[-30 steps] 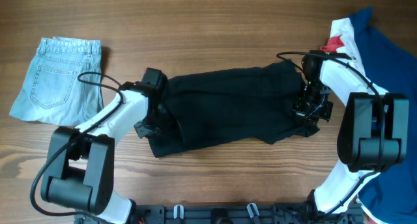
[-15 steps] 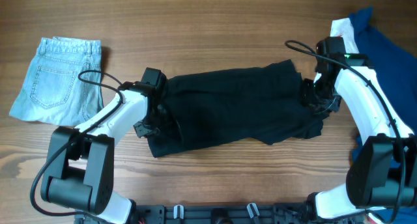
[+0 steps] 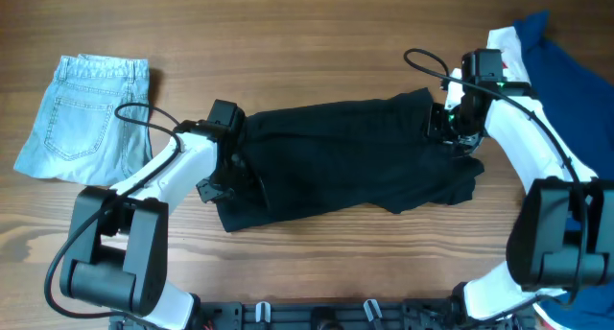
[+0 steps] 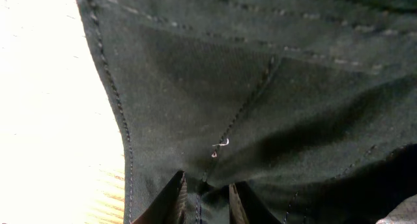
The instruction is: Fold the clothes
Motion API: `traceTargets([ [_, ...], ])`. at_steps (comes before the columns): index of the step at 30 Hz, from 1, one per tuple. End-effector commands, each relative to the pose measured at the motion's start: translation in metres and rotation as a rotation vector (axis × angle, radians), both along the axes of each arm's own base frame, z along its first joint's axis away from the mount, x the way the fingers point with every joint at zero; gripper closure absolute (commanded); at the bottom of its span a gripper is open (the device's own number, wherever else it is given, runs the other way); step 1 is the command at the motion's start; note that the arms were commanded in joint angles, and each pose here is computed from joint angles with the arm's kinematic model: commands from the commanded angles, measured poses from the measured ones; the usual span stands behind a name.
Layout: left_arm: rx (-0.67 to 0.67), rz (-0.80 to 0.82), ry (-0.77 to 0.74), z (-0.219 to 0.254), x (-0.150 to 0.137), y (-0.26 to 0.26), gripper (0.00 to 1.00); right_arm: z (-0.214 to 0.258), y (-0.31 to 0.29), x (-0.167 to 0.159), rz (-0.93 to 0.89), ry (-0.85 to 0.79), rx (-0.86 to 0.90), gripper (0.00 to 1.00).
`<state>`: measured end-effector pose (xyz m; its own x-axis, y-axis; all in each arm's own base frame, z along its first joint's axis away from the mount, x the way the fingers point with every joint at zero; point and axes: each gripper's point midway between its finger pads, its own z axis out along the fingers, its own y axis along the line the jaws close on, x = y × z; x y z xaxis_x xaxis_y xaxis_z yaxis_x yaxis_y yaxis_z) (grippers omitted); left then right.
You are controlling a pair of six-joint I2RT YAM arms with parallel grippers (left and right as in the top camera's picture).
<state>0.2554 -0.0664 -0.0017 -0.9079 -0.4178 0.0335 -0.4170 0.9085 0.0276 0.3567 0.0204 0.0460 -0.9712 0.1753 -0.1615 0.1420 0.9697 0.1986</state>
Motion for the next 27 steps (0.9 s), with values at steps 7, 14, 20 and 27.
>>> traceTargets([
  [7,0.104,0.001,0.028,-0.009,-0.007,0.023,0.78,-0.015,0.004,0.016,0.024,-0.04,0.019,0.66],
  [14,0.104,0.001,0.029,-0.009,-0.007,0.023,0.78,0.001,0.005,0.062,-0.071,-0.222,0.054,0.96],
  [20,0.105,0.0,0.033,-0.009,-0.008,0.024,0.78,0.031,0.019,0.105,-0.097,-0.418,0.174,0.59],
  [27,0.117,-0.001,0.036,-0.009,-0.009,0.026,0.8,0.007,0.006,0.074,-0.099,-0.267,0.073,0.59],
])
